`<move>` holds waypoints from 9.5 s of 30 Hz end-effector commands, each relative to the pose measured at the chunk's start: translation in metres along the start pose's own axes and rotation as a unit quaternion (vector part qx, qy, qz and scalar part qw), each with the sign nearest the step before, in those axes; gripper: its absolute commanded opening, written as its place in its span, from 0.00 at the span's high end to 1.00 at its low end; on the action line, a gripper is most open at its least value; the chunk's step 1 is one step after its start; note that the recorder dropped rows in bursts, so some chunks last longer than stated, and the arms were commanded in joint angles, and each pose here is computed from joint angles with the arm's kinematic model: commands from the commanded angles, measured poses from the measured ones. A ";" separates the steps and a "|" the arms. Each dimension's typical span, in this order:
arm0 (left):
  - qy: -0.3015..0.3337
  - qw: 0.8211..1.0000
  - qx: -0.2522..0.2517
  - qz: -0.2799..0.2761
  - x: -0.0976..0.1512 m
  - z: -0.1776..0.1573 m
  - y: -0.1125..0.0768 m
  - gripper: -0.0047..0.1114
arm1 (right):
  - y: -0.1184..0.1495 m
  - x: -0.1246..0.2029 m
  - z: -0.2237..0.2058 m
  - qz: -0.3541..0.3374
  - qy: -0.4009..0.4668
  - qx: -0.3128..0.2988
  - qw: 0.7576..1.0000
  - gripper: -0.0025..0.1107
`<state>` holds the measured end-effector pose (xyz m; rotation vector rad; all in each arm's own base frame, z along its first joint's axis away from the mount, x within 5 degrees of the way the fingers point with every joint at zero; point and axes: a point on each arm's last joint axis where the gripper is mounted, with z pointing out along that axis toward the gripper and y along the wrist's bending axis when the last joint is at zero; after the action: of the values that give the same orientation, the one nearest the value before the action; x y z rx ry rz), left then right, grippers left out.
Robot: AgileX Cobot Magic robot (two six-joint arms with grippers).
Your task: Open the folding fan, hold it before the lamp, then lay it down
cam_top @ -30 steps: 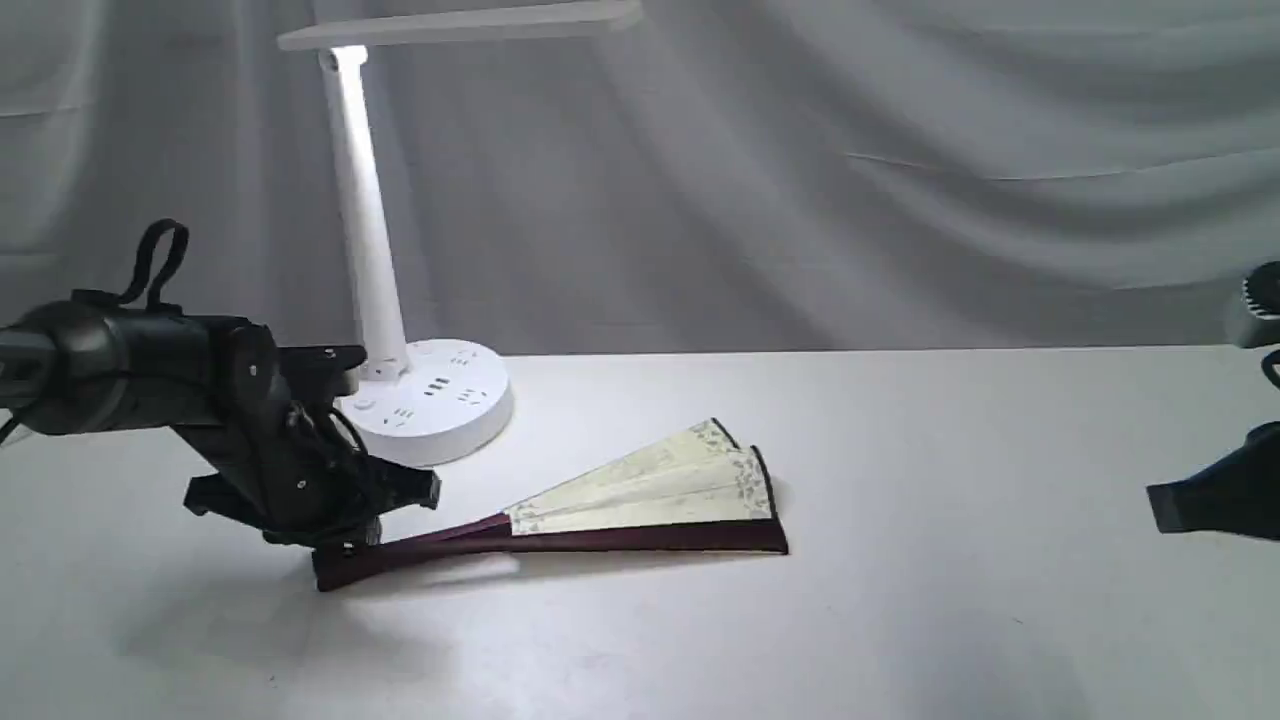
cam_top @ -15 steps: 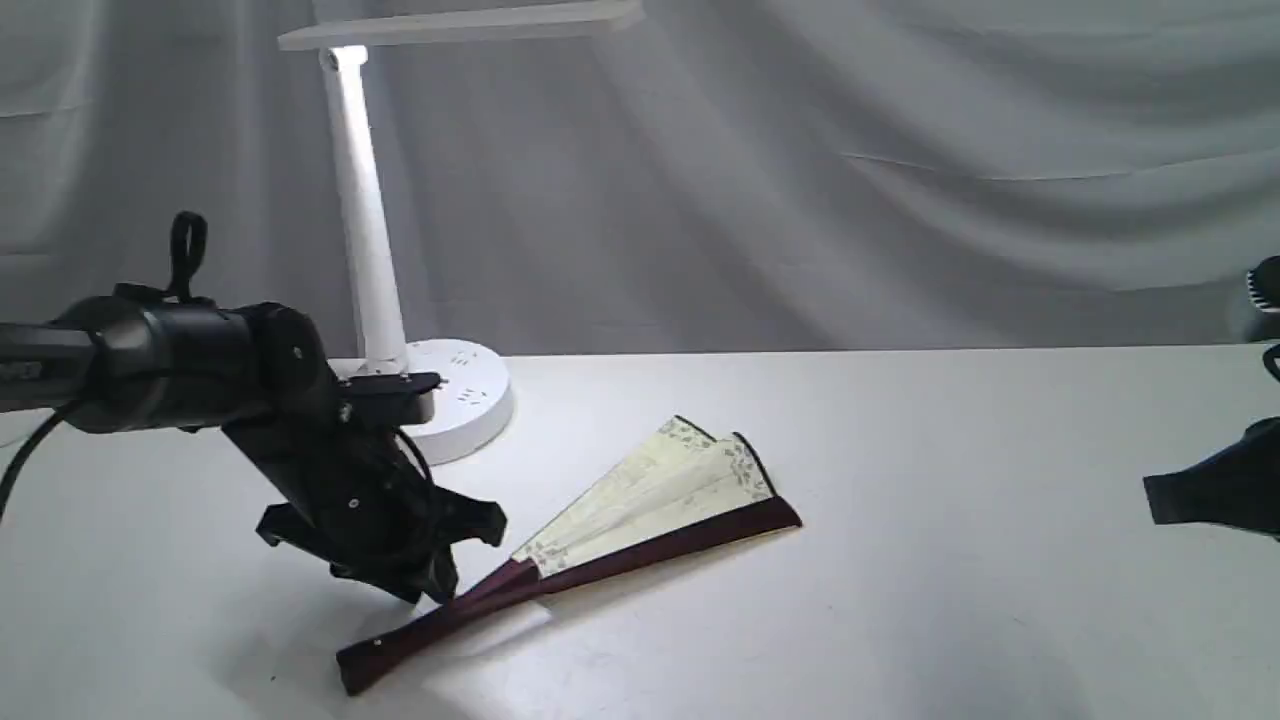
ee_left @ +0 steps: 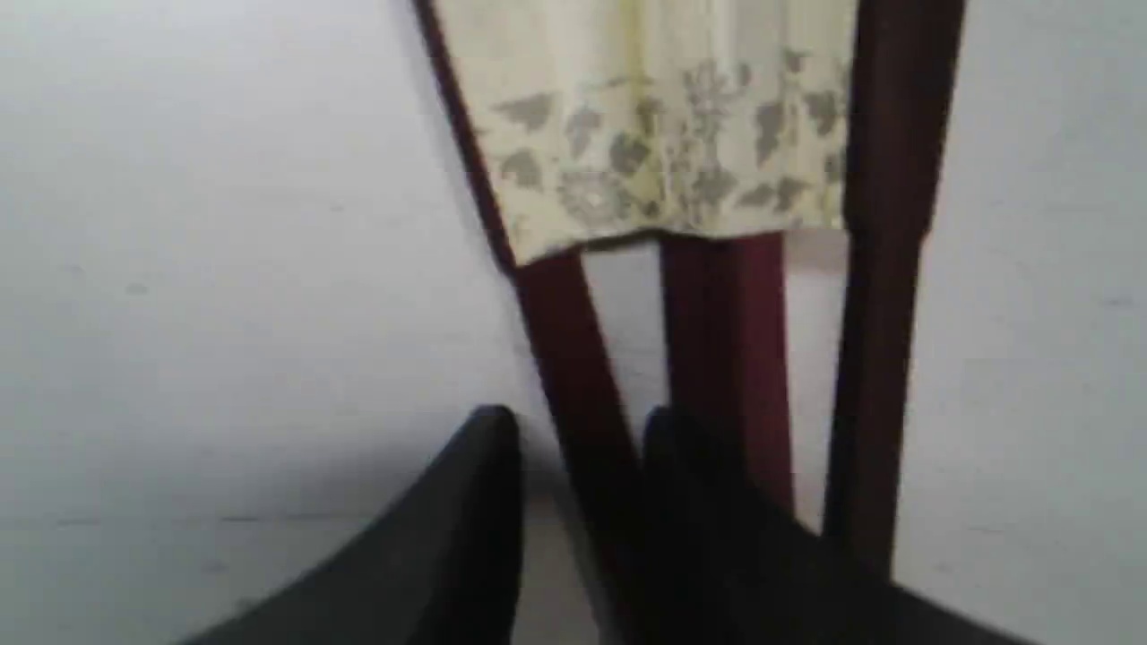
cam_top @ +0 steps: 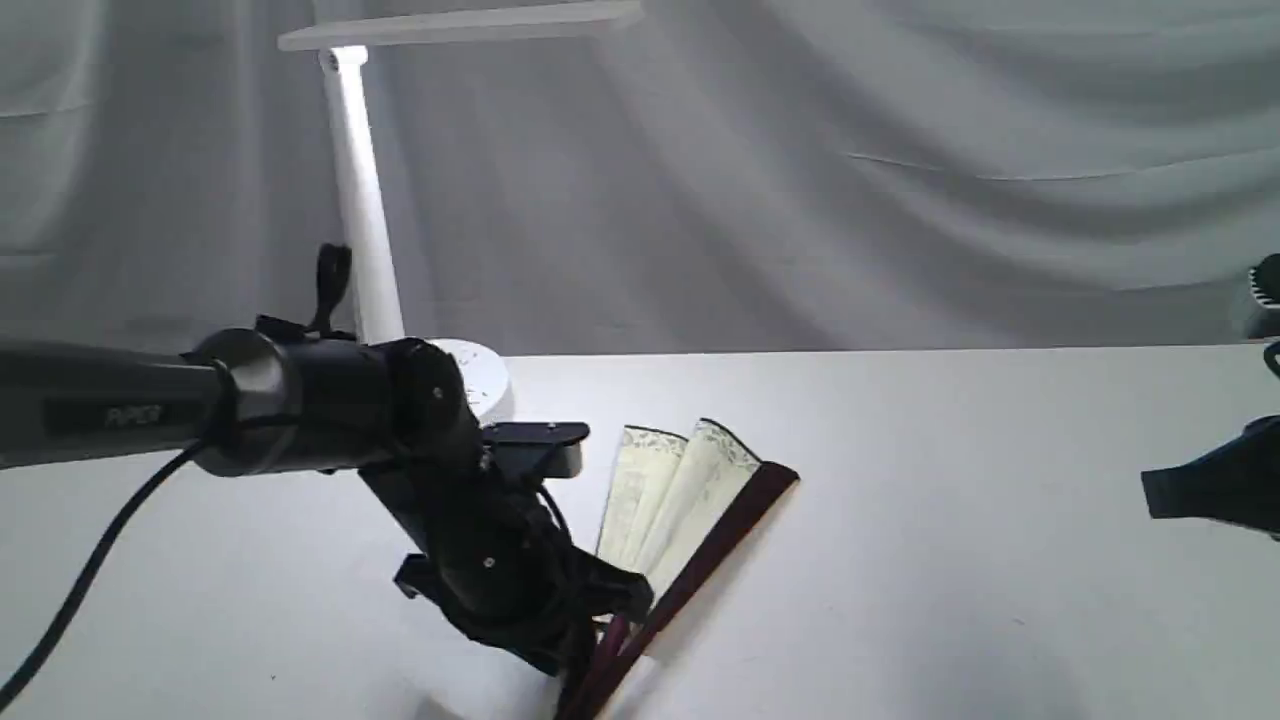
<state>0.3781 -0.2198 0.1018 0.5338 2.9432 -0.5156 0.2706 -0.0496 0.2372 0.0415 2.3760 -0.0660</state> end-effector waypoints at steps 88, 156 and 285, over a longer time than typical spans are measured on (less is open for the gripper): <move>-0.036 0.984 -0.090 -0.151 0.072 -0.160 0.089 0.74 | 0.155 0.030 0.175 0.265 0.161 -0.335 0.890 0.48; -0.051 0.983 -0.093 -0.150 0.069 -0.161 0.090 0.74 | 0.164 0.010 0.193 0.335 0.188 -0.418 0.823 0.98; -0.333 0.779 0.455 -0.275 0.030 -0.007 0.051 0.60 | 0.120 -0.032 0.122 0.204 0.154 -0.560 0.788 0.98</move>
<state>0.3675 -0.1597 0.0841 -0.4284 1.9695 -1.7466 0.3858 0.0620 0.1599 0.0291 2.3039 1.6289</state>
